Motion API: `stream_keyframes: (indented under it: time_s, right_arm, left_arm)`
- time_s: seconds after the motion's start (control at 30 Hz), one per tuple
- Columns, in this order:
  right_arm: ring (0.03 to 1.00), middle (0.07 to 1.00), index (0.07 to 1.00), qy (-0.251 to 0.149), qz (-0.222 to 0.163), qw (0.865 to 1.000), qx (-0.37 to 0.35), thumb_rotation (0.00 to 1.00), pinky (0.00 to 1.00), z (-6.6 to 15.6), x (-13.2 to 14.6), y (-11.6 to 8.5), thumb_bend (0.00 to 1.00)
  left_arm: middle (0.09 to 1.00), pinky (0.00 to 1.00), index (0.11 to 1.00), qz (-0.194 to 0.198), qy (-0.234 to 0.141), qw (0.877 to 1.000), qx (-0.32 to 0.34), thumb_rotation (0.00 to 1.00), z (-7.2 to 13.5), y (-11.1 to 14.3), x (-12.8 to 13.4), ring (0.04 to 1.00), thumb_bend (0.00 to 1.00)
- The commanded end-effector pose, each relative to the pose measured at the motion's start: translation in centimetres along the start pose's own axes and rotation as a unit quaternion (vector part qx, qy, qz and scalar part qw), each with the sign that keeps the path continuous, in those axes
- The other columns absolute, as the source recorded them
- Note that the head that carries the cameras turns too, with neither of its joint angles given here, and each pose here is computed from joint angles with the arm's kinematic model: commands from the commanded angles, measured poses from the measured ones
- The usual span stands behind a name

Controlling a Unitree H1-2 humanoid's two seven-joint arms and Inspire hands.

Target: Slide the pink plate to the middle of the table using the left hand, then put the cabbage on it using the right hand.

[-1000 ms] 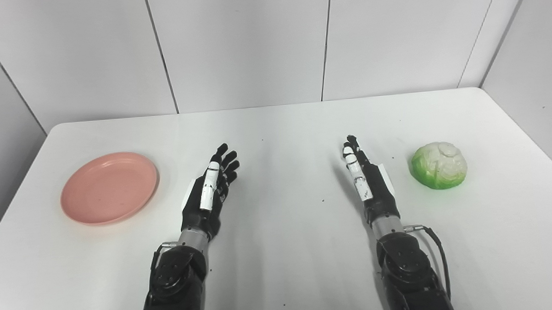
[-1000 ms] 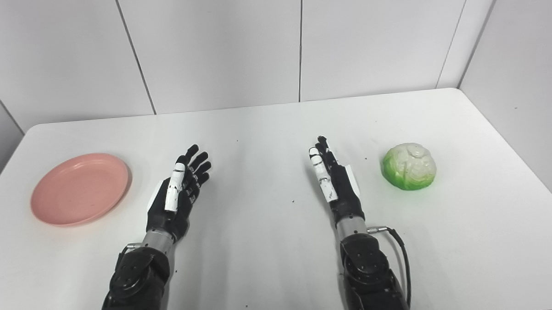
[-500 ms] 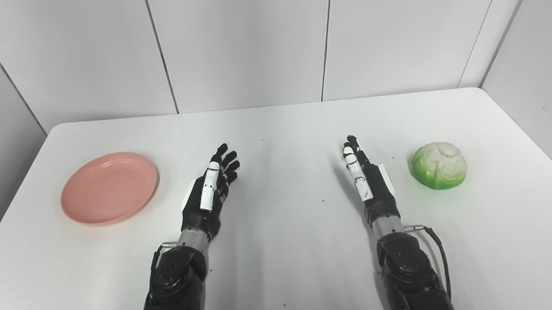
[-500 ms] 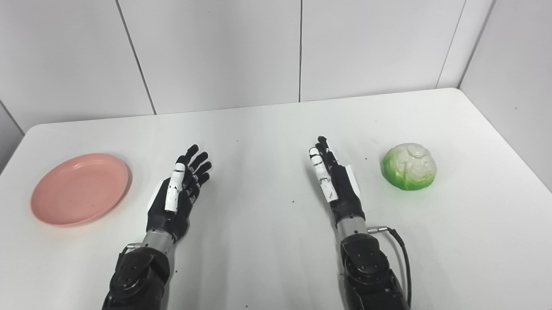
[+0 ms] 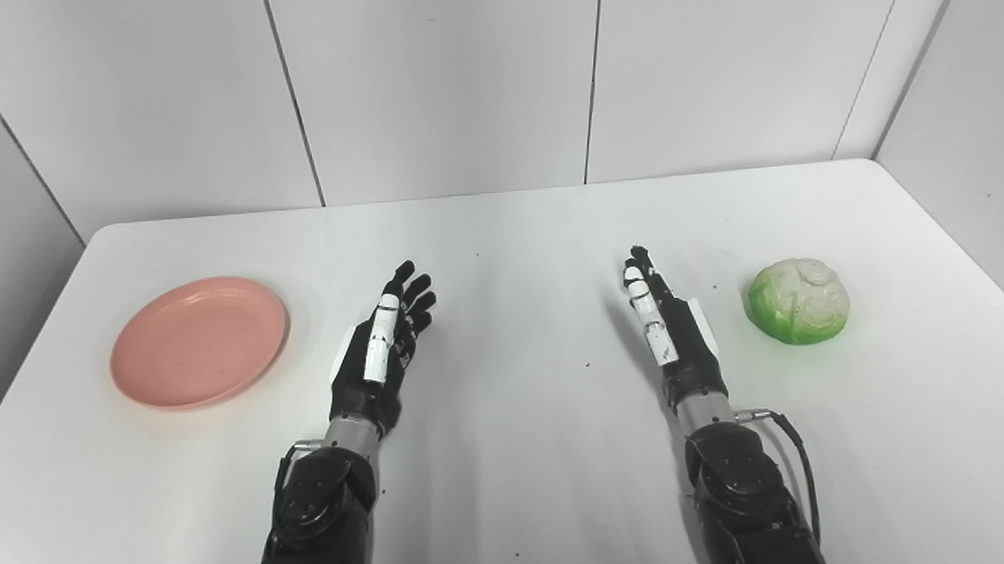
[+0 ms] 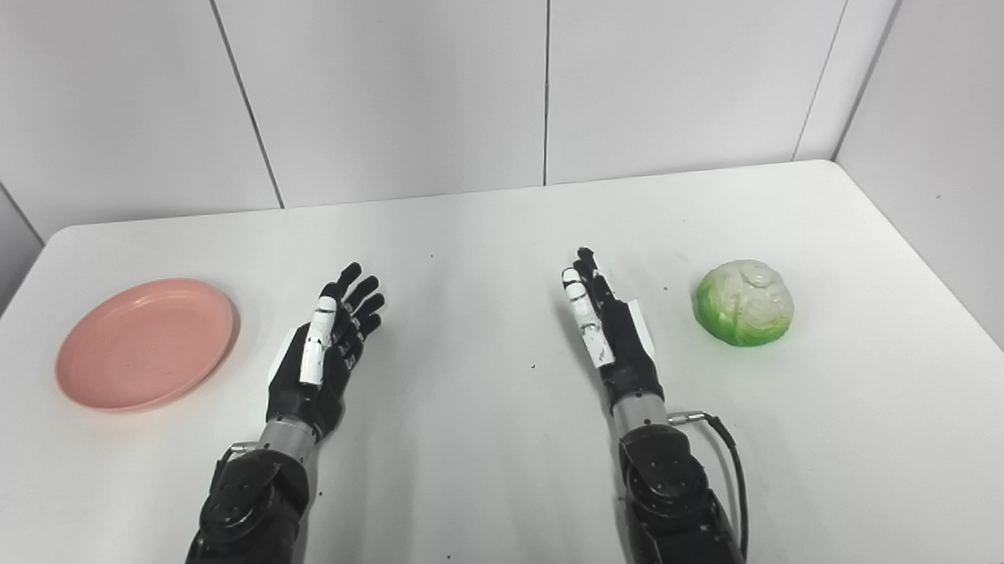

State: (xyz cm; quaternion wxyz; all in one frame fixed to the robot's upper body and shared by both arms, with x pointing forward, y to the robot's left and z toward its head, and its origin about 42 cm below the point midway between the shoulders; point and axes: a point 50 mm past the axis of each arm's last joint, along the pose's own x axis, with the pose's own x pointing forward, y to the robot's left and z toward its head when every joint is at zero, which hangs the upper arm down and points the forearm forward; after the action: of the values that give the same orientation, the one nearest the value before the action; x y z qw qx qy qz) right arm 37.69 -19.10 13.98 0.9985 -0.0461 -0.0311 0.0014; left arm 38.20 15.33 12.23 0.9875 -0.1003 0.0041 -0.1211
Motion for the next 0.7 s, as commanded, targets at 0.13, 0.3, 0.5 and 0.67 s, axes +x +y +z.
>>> stream_keyframes:
  time_s: [0.13, 0.3, 0.5, 0.67]
  right_arm:
    - [0.921, 0.944, 0.949, -0.037, 0.002, 0.999, 0.005, 1.0, 0.92, 1.2, 0.8, -1.0, 0.23]
    - [0.952, 0.964, 0.973, -0.04, 0.012, 0.999, 0.01, 1.0, 0.96, 0.8, 0.7, -2.4, 0.19]
    - [0.973, 0.978, 0.983, -0.048, 0.023, 0.998, 0.022, 1.0, 0.99, 0.9, 0.6, -3.3, 0.15]
    - [0.973, 0.982, 0.986, -0.054, 0.021, 0.998, 0.029, 1.0, 1.0, 0.8, 0.7, -3.7, 0.14]
  left_arm:
    - [0.93, 0.96, 0.933, -0.001, 0.0, 1.0, 0.001, 1.0, 0.1, -1.6, 1.0, 0.928, 0.46]
    - [0.932, 0.95, 0.939, -0.005, -0.002, 1.0, -0.002, 1.0, -0.7, -3.5, 1.5, 0.926, 0.44]
    - [0.929, 0.95, 0.932, -0.006, -0.003, 1.0, 0.005, 1.0, -1.5, -5.0, 2.1, 0.922, 0.44]
    - [0.932, 0.95, 0.932, -0.008, -0.006, 1.0, 0.011, 1.0, -1.7, -5.5, 2.4, 0.926, 0.44]
